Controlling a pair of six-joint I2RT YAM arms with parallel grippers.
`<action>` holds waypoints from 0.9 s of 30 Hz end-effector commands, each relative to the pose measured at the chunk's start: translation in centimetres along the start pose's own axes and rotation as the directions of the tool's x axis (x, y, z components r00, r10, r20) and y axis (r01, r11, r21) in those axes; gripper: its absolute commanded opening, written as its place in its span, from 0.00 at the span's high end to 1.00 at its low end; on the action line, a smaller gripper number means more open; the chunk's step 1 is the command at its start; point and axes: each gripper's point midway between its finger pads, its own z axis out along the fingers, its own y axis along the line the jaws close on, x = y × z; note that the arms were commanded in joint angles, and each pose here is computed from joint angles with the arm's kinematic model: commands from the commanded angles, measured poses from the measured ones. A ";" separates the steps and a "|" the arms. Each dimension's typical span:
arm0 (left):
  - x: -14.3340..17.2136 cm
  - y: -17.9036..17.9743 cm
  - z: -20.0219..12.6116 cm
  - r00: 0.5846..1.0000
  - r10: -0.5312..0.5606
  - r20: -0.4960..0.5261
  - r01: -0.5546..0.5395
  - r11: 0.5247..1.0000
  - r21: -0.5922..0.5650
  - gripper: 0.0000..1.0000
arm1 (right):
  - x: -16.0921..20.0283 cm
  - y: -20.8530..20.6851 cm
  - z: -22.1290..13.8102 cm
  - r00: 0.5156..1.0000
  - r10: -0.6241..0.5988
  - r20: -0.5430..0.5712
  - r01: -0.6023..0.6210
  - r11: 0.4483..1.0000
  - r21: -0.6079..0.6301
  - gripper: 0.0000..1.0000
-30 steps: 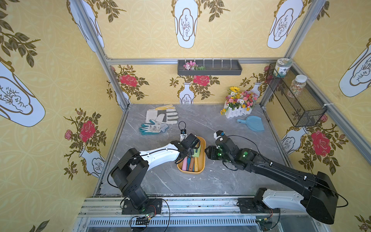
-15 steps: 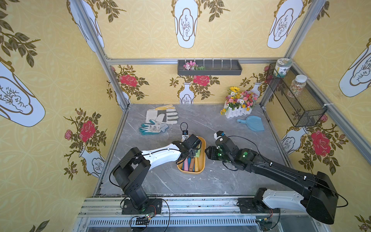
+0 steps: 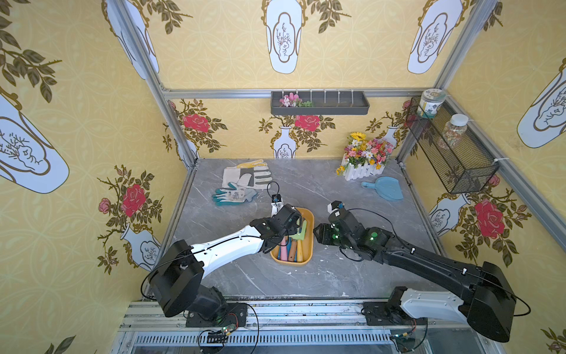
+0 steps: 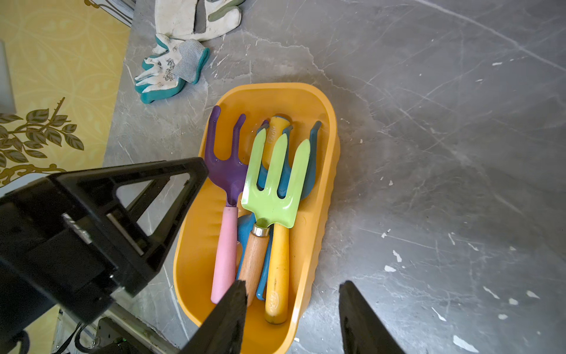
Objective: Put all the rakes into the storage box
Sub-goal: Place the rake in the storage box, then reset both arms
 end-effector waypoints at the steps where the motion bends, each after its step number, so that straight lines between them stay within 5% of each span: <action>1: -0.8 -0.1 -0.2 0.998 -0.038 0.051 0.037 0.999 0.018 0.26 | -0.3 -1.0 0.1 1.000 0.018 0.009 -0.019 0.998 0.061 0.47; 27: -1.3 -1.2 0.4 0.996 0.020 0.083 -0.025 0.998 0.058 0.18 | -5.7 -12.6 -1.9 0.988 0.139 0.064 -0.153 0.892 0.425 0.47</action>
